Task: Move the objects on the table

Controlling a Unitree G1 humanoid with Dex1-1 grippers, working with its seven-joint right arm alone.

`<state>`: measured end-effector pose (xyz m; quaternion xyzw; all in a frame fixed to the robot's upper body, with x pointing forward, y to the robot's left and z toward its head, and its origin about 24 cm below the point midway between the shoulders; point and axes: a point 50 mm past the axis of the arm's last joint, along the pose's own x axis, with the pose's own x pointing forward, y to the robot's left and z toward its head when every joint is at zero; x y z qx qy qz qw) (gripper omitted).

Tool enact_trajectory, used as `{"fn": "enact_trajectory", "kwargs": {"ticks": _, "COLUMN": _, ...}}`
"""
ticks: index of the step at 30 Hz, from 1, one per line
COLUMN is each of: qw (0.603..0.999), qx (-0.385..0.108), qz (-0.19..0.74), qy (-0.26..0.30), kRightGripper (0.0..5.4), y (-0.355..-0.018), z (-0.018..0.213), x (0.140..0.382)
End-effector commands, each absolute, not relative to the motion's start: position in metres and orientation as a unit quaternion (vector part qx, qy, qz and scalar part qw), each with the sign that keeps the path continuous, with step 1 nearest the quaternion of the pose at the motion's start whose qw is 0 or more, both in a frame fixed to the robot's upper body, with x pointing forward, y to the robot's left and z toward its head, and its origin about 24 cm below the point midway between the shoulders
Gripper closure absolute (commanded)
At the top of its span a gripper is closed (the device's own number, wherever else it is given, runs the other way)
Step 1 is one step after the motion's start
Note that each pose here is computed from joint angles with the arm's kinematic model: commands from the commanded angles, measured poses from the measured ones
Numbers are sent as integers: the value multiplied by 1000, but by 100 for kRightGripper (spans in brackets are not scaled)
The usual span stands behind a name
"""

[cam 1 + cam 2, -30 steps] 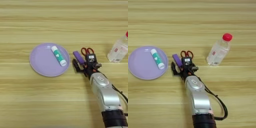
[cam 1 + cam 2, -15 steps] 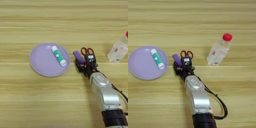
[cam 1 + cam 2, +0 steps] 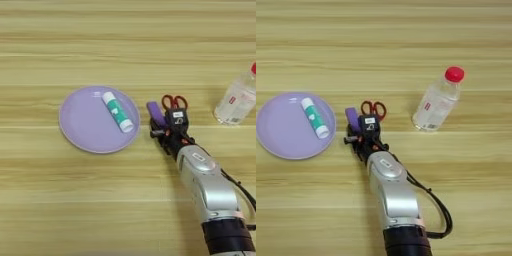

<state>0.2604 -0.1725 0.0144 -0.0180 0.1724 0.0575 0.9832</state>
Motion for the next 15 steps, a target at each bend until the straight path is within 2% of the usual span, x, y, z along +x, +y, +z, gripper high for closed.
{"fn": "enact_trajectory", "kwargs": {"ticks": 1, "qw": 985, "qx": -24, "qz": 60, "qy": 162, "kRightGripper": 399, "y": -173, "z": 21, "x": 265}}
{"fn": "enact_trajectory", "kwargs": {"ticks": 15, "qw": 986, "qx": -13, "qz": 64, "qy": 151, "kRightGripper": 399, "y": -171, "z": 25, "x": 265}}
